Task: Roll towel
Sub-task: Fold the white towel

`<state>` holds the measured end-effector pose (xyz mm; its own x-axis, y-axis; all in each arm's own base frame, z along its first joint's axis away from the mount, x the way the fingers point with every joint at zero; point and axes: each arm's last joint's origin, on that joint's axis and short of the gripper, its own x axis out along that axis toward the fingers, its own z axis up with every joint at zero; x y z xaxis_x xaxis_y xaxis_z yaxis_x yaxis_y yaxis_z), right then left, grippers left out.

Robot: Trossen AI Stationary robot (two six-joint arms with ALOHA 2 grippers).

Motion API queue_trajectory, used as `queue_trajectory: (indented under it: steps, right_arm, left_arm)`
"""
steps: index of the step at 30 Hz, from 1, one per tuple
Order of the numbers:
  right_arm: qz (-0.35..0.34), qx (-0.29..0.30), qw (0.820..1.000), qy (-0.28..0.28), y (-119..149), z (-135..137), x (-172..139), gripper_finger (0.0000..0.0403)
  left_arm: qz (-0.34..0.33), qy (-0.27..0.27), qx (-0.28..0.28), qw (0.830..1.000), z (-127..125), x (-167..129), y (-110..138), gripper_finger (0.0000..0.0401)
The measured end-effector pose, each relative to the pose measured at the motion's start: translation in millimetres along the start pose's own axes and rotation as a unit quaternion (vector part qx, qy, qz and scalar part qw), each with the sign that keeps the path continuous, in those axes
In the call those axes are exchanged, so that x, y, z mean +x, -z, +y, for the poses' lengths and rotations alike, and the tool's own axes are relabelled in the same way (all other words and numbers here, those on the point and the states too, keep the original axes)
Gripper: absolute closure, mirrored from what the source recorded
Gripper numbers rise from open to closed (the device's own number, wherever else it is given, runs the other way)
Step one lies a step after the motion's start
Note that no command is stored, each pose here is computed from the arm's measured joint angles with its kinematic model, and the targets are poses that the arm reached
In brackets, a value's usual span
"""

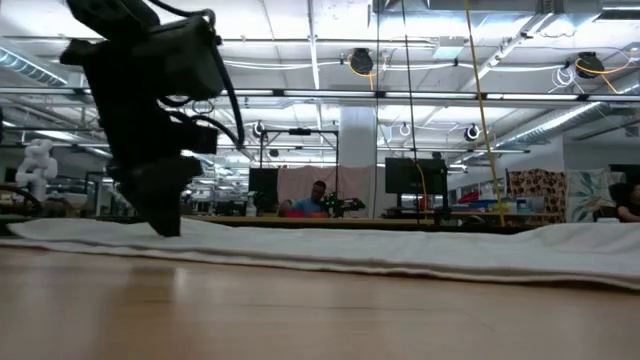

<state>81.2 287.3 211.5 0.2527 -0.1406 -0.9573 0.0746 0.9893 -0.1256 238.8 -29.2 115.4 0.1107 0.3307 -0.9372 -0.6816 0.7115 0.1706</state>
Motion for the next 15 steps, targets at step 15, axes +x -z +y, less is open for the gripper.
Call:
queue_trajectory:
  steps: [15]
  right_arm:
    - [-0.075,0.147,0.983,-0.078,-61.8,5.5,13.9,0.0403]
  left_arm:
    - [0.094,-0.149,0.063,0.982,79.2,15.6,-57.3,0.0219]
